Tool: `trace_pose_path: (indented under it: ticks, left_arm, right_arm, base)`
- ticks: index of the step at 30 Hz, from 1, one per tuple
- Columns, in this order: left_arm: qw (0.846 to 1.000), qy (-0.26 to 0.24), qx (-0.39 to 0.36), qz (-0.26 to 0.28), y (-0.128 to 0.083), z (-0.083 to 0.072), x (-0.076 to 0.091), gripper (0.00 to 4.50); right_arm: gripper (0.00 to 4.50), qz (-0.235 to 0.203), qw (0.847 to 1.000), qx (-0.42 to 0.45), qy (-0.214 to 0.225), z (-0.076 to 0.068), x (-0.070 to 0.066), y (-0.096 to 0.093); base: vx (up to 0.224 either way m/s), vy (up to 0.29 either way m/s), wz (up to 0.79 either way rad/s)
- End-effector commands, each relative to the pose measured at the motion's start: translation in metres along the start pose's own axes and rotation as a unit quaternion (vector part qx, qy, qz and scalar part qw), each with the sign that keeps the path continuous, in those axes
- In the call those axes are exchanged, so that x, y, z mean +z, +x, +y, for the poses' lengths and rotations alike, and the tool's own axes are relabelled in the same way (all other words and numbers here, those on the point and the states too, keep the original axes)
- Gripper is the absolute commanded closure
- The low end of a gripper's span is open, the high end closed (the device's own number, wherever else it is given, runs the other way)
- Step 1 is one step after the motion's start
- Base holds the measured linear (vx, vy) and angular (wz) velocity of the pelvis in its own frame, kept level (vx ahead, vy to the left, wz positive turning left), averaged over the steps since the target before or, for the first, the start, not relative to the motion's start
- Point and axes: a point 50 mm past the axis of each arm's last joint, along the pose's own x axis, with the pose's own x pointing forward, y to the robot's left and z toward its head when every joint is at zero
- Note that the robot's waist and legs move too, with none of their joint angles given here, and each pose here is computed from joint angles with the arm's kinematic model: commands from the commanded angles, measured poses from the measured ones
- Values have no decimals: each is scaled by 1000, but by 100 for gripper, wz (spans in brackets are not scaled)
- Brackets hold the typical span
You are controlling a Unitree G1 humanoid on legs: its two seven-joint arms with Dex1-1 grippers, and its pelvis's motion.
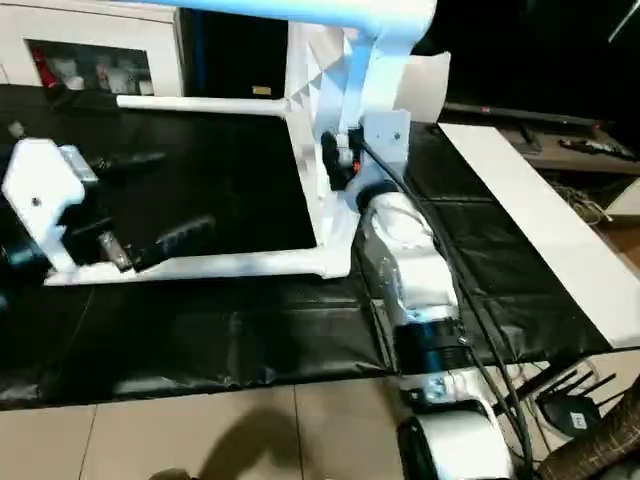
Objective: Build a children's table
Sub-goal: Flip table
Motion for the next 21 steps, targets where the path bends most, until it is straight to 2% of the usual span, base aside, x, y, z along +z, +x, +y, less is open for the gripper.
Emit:
trace_pose_path:
  ticks: [1, 3, 7, 10, 13, 16, 19, 21]
  left_arm:
    - [1000, 26, -10, -13, 3, -2, 8, 0]
    - [999, 34, -7, -21, 4, -1, 12, 0]
    - [996, 73, 10, -51, 5, 7, 23, 0]
    - [993, 92, 22, -65, 7, 11, 27, 0]
    - [990, 116, 26, -77, 8, 13, 32, 0]
    - [985, 144, 25, -89, 10, 15, 37, 0]
    - [977, 176, 41, -110, 9, 20, 46, 0]
    - [972, 194, 54, -118, 9, 23, 49, 0]
  right_arm:
    - [90, 1, 1000, -10, 1, -7, -2, -3]
    - [66, 2, 1000, -6, 7, -9, -5, -3]
    - [36, 45, 999, -14, 2, -15, -20, -9]
    - [3, 51, 999, -10, -10, -16, -24, -10]
    - [3, 47, 999, 0, -11, -17, -26, -11]
    - [3, 26, 999, 28, -38, -17, -23, -13]
    - [3, 33, 998, 44, -12, -14, -24, -15]
    - [3, 16, 999, 46, -19, -12, -22, -14]
  base:
    - [0, 0, 0]
    - [0, 0, 0]
    - [0, 0, 0]
    - [0, 0, 0]
    - [0, 0, 0]
    - [0, 0, 0]
    - [0, 0, 0]
    - [0, 0, 0]
